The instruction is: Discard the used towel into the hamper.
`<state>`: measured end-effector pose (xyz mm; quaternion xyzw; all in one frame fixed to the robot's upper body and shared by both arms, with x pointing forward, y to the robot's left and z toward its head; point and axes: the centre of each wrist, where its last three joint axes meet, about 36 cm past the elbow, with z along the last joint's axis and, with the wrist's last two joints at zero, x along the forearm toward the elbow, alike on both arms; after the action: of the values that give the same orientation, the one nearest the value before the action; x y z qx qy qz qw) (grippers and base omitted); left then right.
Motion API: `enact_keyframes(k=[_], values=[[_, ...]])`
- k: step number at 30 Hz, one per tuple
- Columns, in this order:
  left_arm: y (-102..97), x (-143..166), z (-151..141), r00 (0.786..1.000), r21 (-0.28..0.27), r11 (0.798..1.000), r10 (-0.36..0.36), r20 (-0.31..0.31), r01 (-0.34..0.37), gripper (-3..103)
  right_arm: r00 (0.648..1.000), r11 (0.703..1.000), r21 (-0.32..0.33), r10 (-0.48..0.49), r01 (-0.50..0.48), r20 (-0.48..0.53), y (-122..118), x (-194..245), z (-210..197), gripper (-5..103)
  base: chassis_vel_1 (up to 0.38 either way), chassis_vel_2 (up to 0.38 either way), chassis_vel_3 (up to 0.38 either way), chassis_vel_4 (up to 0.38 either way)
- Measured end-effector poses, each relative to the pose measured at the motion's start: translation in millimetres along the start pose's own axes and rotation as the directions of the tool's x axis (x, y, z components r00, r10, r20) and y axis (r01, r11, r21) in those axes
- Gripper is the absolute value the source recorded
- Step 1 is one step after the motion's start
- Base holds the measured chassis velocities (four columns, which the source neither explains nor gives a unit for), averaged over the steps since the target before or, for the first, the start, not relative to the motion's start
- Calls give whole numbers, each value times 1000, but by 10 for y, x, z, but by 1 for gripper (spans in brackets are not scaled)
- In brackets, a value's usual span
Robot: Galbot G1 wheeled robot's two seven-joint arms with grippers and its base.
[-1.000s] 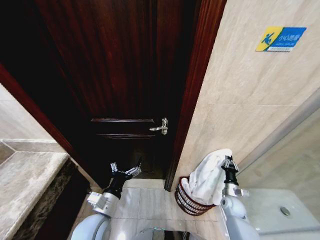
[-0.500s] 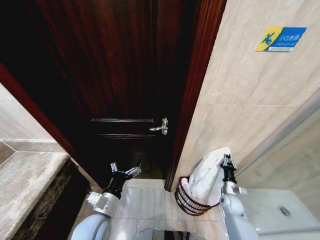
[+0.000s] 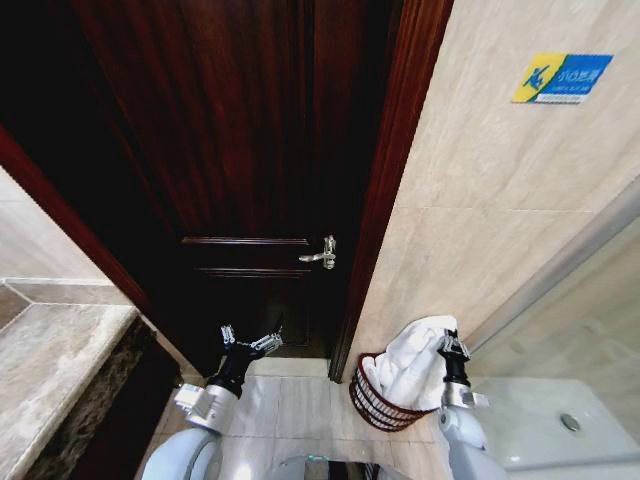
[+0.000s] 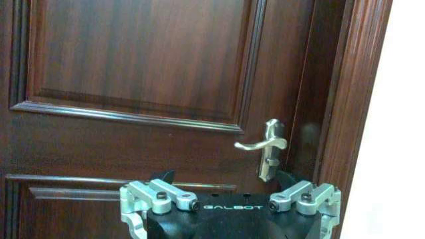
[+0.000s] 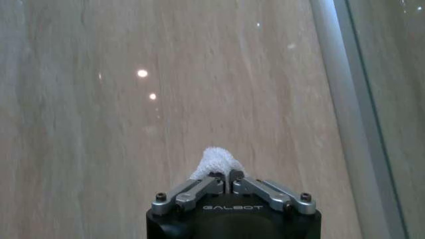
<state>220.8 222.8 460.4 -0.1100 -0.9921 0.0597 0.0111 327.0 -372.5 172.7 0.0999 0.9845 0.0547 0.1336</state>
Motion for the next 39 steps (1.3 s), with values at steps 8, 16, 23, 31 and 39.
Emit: enact_keyframes(k=[8, 16, 23, 31, 39], values=[[0, 0, 0, 1000, 0, 1000, 0, 0, 0, 100, 996, 1000, 12, 1, 0, -94, -14, 373, 316, 2, 0, 0, 0, 0], [0, 0, 0, 1000, 0, 1000, 0, 0, 0, 100, 980, 1000, 19, 20, -16, -198, -48, 592, 593, 2, 0, 0, 0, 0], [0, 0, 0, 1000, 0, 1000, 0, 0, 0, 100, 970, 1000, 13, 17, -14, -241, -31, 581, 748, 2, 0, 0, 0, 0], [0, 0, 0, 1000, 0, 1000, 0, 0, 0, 100, 947, 999, 29, -13, 24, -321, -110, 613, 923, 2, 0, 0, 0, 0], [0, 0, 0, 1000, 0, 1000, 0, 0, 0, 100, 923, 997, 6, -73, 81, -379, -56, 665, 1015, 2, 0, 0, 0, 0]])
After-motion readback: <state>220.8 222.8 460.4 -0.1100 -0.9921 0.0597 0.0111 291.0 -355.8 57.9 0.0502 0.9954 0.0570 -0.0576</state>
